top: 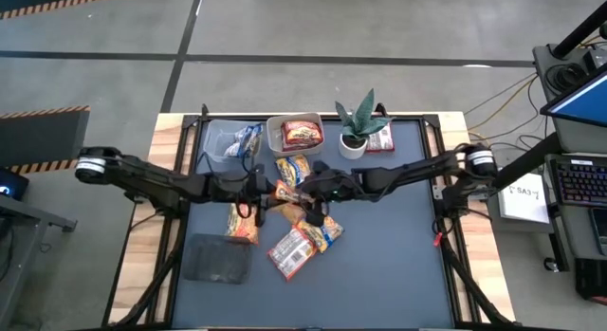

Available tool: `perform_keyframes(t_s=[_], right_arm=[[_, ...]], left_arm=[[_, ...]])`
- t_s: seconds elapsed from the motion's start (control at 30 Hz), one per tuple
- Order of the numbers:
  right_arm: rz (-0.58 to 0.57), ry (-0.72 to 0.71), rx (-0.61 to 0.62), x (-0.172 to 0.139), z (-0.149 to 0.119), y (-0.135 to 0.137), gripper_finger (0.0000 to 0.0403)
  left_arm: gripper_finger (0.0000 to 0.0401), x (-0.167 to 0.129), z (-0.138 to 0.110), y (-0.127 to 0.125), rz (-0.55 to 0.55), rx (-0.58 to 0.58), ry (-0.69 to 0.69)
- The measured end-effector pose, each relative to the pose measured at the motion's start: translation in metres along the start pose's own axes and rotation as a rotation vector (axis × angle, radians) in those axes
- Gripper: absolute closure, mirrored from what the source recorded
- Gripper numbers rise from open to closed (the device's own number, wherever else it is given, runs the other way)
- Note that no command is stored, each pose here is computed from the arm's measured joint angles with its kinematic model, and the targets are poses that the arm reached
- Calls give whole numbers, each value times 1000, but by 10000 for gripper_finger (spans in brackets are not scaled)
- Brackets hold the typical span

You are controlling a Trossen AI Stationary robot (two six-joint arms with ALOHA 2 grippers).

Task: Sort Maruchan noodles
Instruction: Put the orange noodle pack into the black bin

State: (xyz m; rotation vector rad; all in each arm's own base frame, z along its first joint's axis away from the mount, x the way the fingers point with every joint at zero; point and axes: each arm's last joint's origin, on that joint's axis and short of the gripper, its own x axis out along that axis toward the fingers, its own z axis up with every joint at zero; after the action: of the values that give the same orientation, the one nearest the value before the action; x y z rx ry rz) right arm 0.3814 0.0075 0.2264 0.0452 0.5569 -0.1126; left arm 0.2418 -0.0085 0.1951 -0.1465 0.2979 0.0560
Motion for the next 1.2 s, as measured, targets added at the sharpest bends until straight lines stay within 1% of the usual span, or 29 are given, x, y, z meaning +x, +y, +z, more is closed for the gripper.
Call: perform_keyframes(t_s=[0.1, 0.17, 0.23, 0.3, 0.4, 0.53, 0.6, 0.67, 0.77, 0.8, 0.87, 0.93, 0.97, 1.1, 1.2], right_arm=[[1, -9, 14, -11, -2, -2, 157], [-3, -4, 11, -17, -7, -3, 156], [-5, 18, 6, -24, -14, -5, 156], [-15, 5, 6, -31, -17, -6, 156], [-23, 0, 22, -42, -23, -9, 156], [-18, 3, 43, -51, -34, -10, 156], [-25, 12, 49, -54, -40, -12, 158], [-21, -23, 54, -53, -43, -12, 159], [-17, -43, 56, -52, -50, -12, 158], [-15, -58, 53, -51, -49, -12, 157], [-18, -62, 29, -51, -50, -14, 156], [-27, -84, 3, -51, -44, -17, 157], [-33, -95, -8, -52, -41, -19, 158], [-56, -122, -26, -54, -32, -27, 163], [-78, -127, -58, -55, -30, -35, 165]], left_arm=[[298, -4, 26, -6, -13, 6, 69], [298, -12, 40, -12, -37, 14, 160], [298, -20, 59, -21, -58, 28, 234], [299, -32, 69, -28, -66, 42, 363], [299, -49, 91, -37, -61, 28, 488], [299, -70, 112, -50, -26, -11, 650], [299, -79, 114, -55, 7, -50, 756], [299, -85, 115, -61, 56, -128, 831], [299, -90, 110, -68, 193, -320, 944], [299, -90, 108, -71, 230, -403, 976], [299, -89, 104, -79, 274, -561, 1038], [299, -87, 98, -90, 310, -671, 1092], [299, -87, 94, -96, 328, -708, 1123], [299, -85, 79, -126, 373, -764, 1245], [298, -85, 68, -145, 444, -756, 1294]])
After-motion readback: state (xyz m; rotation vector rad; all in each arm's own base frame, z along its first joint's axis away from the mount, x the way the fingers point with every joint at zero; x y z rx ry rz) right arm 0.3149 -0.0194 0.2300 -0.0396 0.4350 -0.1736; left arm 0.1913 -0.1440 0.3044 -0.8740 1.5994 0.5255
